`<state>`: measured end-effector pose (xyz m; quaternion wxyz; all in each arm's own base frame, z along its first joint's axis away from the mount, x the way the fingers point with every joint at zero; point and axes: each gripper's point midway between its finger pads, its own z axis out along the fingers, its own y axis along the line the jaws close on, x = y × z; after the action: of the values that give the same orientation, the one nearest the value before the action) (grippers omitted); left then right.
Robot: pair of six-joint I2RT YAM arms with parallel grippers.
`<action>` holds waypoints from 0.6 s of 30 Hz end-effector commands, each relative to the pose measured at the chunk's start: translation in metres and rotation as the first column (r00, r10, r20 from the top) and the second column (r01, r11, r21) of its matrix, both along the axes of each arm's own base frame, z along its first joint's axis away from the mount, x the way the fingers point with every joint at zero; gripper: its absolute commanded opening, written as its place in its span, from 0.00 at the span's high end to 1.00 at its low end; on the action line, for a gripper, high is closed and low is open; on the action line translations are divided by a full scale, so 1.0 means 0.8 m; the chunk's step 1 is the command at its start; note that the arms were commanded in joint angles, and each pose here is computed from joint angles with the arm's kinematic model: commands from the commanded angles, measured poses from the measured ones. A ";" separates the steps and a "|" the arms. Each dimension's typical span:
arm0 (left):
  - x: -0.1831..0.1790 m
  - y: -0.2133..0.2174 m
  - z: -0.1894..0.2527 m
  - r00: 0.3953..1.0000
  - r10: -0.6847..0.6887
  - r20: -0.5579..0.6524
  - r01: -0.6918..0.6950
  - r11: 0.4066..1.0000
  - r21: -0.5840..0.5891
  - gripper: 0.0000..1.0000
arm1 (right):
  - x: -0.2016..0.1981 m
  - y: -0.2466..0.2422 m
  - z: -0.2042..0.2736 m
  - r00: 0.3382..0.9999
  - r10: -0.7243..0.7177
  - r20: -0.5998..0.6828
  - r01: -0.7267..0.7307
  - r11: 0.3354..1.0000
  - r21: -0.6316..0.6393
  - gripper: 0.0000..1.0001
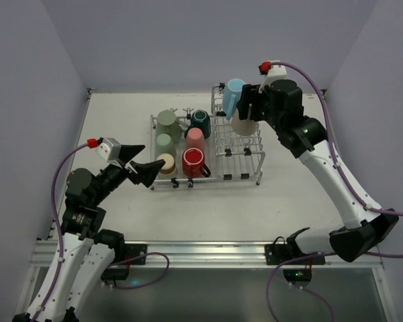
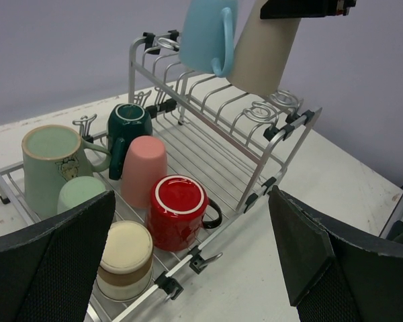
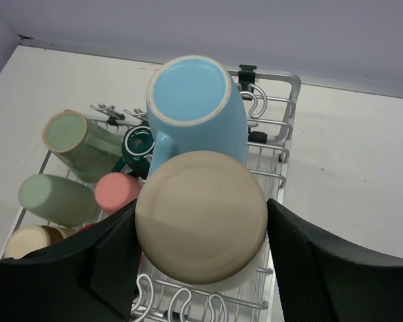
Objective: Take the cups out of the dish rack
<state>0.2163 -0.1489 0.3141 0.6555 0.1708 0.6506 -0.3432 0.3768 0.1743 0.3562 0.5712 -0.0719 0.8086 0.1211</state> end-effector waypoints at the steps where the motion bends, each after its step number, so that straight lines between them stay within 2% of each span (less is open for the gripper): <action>1: 0.006 0.001 -0.006 0.999 0.009 -0.038 -0.009 1.000 -0.013 0.00 | -0.015 -0.015 0.034 0.997 -0.039 0.072 0.036 0.998 0.044 0.75; 5: 0.006 -0.013 -0.004 0.995 -0.054 -0.088 0.048 0.997 -0.067 0.00 | -0.044 -0.033 0.059 0.990 -0.066 0.121 0.053 0.993 0.104 0.82; 6: 0.005 -0.021 -0.003 0.990 -0.098 -0.102 0.090 0.992 -0.085 0.00 | -0.061 -0.040 0.079 0.984 -0.071 0.165 0.046 0.988 0.147 0.84; 7: 0.004 -0.025 0.006 0.988 -0.122 -0.093 0.112 0.988 -0.105 0.00 | -0.069 -0.040 0.070 0.986 -0.072 0.151 0.044 0.982 0.185 0.87; 9: -0.002 -0.038 0.019 0.973 -0.201 -0.113 0.178 0.966 -0.185 0.00 | -0.097 -0.030 0.068 0.985 -0.004 0.172 -0.043 0.962 0.270 0.93; 11: -0.007 -0.046 0.025 0.957 -0.256 -0.133 0.219 0.945 -0.242 0.00 | -0.120 -0.010 0.065 0.984 0.069 0.164 -0.129 0.912 0.390 0.93; 12: -0.012 -0.052 0.027 0.937 -0.302 -0.173 0.242 0.923 -0.299 0.00 | -0.127 -0.003 0.076 0.975 0.092 0.202 -0.175 0.879 0.443 0.93; 13: -0.015 -0.054 0.036 0.933 -0.328 -0.151 0.266 0.907 -0.325 0.00 | -0.151 0.011 0.066 0.967 0.172 0.187 -0.245 0.823 0.513 0.93; 15: -0.024 -0.060 0.043 0.899 -0.391 -0.196 0.286 0.865 -0.413 0.00 | -0.169 0.022 0.083 0.941 0.222 0.256 -0.333 0.741 0.583 0.94; 16: -0.028 -0.062 0.049 0.894 -0.411 -0.181 0.304 0.849 -0.432 0.00 | -0.179 0.032 0.074 0.936 0.266 0.229 -0.351 0.688 0.635 0.95; 18: -0.035 -0.068 0.051 0.869 -0.450 -0.205 0.311 0.820 -0.480 0.00 | -0.194 0.040 0.085 0.911 0.304 0.280 -0.412 0.610 0.677 0.95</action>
<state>0.2132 -0.1922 0.3296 0.5321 0.1018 0.6385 -0.5467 0.2436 0.1759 0.3927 0.6045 -0.0016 0.6887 0.4003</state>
